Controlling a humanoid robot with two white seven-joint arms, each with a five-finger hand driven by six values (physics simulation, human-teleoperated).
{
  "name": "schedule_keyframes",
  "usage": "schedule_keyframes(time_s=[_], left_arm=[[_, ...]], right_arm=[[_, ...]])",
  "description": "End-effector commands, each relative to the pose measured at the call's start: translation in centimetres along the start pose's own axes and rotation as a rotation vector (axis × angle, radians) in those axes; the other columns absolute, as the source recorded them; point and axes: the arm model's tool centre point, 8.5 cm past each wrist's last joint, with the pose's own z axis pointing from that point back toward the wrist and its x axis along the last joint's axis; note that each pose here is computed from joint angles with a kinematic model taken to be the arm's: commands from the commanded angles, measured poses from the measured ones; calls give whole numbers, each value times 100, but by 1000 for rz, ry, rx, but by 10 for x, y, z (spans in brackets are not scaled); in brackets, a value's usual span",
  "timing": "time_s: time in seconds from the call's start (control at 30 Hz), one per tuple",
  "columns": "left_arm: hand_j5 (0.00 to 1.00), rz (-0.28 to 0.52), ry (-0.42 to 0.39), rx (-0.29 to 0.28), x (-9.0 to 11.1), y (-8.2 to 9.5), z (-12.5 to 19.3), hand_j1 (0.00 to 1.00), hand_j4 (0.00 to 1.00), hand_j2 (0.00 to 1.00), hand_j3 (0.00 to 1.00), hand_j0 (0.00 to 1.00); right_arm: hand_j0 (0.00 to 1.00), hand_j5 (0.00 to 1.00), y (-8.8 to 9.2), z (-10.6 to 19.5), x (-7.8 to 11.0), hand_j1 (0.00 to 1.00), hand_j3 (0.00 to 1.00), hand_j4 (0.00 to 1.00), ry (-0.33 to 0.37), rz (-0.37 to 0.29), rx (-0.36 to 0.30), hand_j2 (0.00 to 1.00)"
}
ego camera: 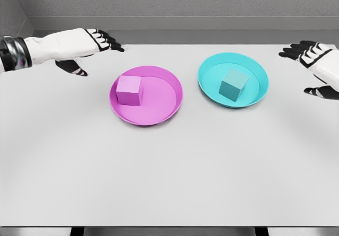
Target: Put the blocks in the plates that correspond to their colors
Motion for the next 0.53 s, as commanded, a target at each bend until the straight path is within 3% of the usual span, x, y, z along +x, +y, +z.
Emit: schedule_keyframes(time_s=[0.0, 0.07, 0.17, 0.23, 0.5], left_arm=[[100, 1, 52, 13, -13, 6, 23, 100, 100, 100, 100, 100], [100, 14, 75, -5, -18, -2, 35, 100, 100, 100, 100, 100], [100, 98, 136, 0, -31, -20, 71, 100, 100, 100, 100, 100], [100, 122, 149, 1, -31, -30, 77, 100, 100, 100, 100, 100], [100, 116, 173, 14, -37, -24, 87, 100, 100, 100, 100, 100]], right_arm=[[99, 99, 3, -4, 3, 99, 99, 99, -4, -22, -18, 99], [99, 99, 5, -8, 16, 99, 99, 99, -37, -29, -21, 99], [99, 99, 9, -5, 20, 99, 99, 99, -38, -38, -19, 99], [99, 99, 7, -4, 24, 99, 99, 99, -47, -35, -23, 99], [100, 100, 6, -3, 23, 100, 100, 100, -42, -33, -24, 100]])
